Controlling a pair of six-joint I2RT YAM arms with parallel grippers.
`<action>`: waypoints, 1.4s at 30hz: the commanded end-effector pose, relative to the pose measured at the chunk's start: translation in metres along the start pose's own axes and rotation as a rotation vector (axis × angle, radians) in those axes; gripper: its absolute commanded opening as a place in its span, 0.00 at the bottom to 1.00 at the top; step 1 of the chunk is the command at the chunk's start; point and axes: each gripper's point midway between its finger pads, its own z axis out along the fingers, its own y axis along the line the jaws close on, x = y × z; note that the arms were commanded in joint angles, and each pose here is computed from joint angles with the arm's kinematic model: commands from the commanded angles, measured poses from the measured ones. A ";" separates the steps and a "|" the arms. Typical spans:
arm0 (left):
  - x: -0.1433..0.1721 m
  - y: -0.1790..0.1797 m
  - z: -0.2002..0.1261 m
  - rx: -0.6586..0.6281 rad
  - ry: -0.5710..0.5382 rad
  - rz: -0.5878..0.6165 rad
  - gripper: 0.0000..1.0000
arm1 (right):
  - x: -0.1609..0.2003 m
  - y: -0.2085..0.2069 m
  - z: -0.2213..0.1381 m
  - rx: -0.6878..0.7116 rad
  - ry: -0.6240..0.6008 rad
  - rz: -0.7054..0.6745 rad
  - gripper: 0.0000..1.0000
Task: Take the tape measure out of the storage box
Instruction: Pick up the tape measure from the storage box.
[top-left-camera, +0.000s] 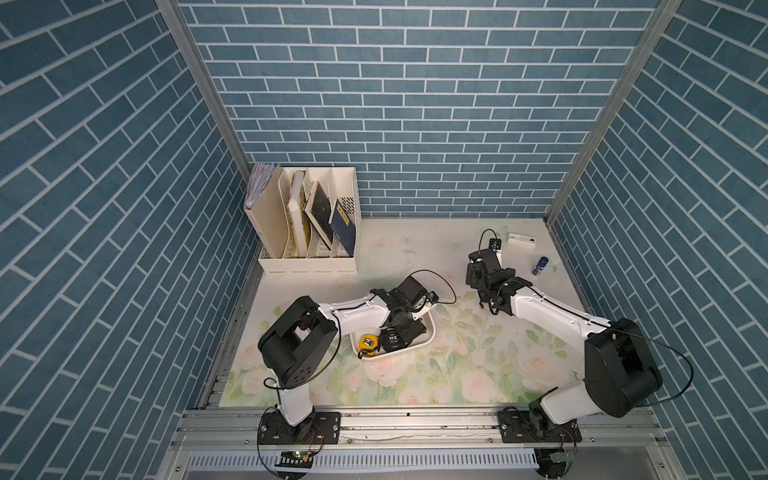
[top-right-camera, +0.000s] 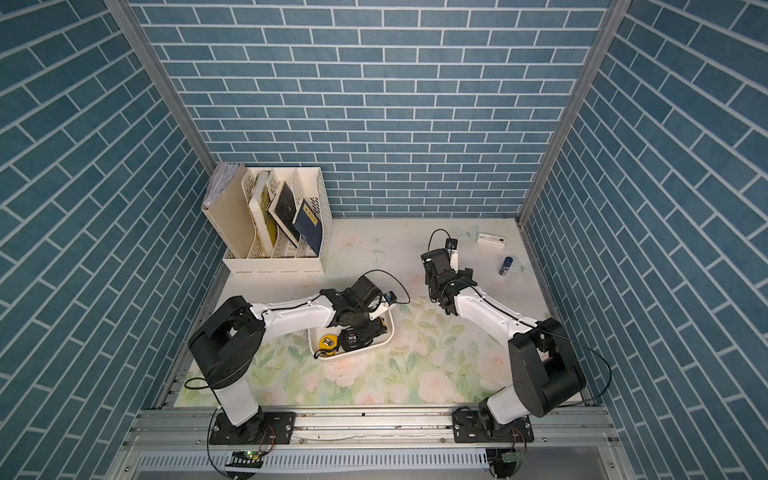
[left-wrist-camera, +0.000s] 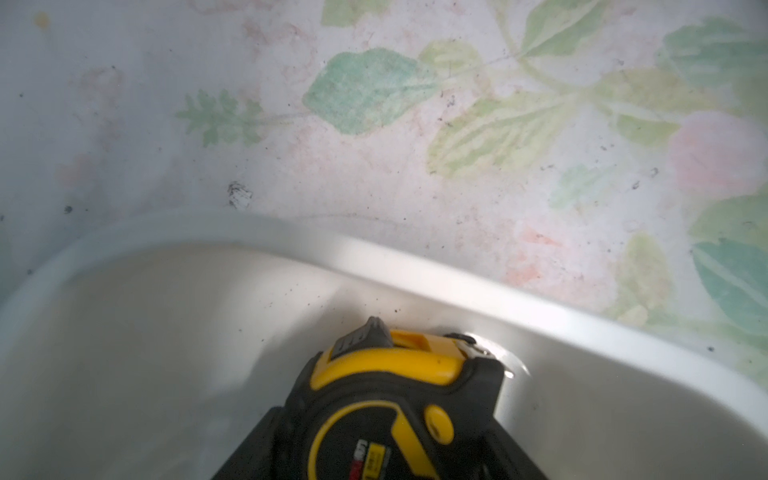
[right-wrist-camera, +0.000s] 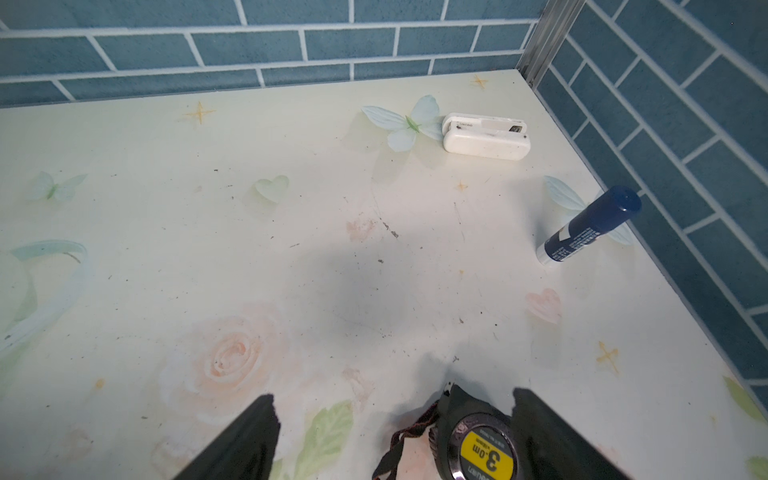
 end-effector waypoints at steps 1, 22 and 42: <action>0.003 0.011 -0.007 -0.047 0.010 -0.035 0.11 | -0.004 -0.001 0.001 0.007 -0.007 0.013 0.90; -0.089 0.024 -0.148 0.007 -0.418 -0.288 0.00 | -0.010 -0.033 -0.052 -0.097 -0.182 0.137 0.89; -0.127 0.039 -0.190 0.125 -0.607 -0.658 0.00 | 0.016 0.063 -0.134 -0.898 -0.234 0.057 0.87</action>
